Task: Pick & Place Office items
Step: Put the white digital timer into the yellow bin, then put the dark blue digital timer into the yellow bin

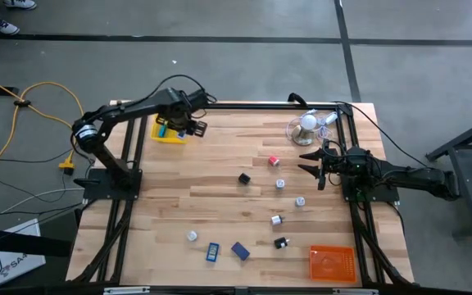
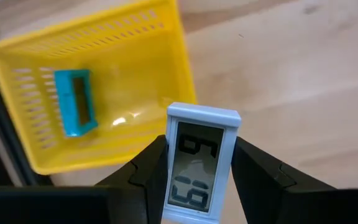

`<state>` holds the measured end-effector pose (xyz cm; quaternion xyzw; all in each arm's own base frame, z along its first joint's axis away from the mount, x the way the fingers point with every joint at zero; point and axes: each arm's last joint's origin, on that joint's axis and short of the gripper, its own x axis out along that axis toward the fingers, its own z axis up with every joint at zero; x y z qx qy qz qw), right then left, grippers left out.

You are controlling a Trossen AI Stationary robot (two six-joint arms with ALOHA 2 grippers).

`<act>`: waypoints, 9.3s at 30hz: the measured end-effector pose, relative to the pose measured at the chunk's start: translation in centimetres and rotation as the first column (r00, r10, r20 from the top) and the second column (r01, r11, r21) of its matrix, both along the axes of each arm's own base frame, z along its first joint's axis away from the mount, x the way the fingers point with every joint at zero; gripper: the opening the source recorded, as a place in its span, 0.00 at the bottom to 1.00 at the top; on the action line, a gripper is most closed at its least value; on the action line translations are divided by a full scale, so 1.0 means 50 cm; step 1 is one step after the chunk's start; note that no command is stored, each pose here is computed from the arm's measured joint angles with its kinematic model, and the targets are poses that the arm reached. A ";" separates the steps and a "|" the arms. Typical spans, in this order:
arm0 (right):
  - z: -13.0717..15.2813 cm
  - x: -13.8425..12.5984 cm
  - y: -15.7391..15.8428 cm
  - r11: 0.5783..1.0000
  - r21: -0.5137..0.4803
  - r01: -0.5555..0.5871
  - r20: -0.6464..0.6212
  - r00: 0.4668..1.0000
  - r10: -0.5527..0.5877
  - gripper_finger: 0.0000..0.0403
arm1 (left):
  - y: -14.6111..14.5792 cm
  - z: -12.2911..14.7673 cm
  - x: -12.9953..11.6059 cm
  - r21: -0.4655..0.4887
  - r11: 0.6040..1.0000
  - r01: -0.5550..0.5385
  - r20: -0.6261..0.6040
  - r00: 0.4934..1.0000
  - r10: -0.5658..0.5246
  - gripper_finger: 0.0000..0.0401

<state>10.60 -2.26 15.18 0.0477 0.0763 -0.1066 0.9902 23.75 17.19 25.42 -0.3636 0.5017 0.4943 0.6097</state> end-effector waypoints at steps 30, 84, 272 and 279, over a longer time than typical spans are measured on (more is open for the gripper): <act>0.000 0.000 0.000 1.000 0.000 0.000 0.001 1.000 0.000 0.39 | 0.081 -0.009 -0.098 0.057 0.932 -0.357 -0.003 0.934 0.358 0.36; 0.000 0.000 0.000 1.000 0.000 0.000 0.001 1.000 0.000 0.39 | 0.067 -0.157 -0.112 0.061 0.956 -0.288 0.076 0.956 0.283 0.36; 0.000 0.000 0.000 1.000 0.001 0.000 -0.001 1.000 0.000 0.39 | -0.618 -0.081 0.204 0.464 -0.068 0.883 0.129 -0.143 -0.981 0.55; 0.000 0.000 0.000 1.000 0.001 0.000 -0.001 1.000 0.000 0.39 | -0.657 -0.122 0.207 0.452 -0.128 0.883 0.074 -0.180 -0.981 0.55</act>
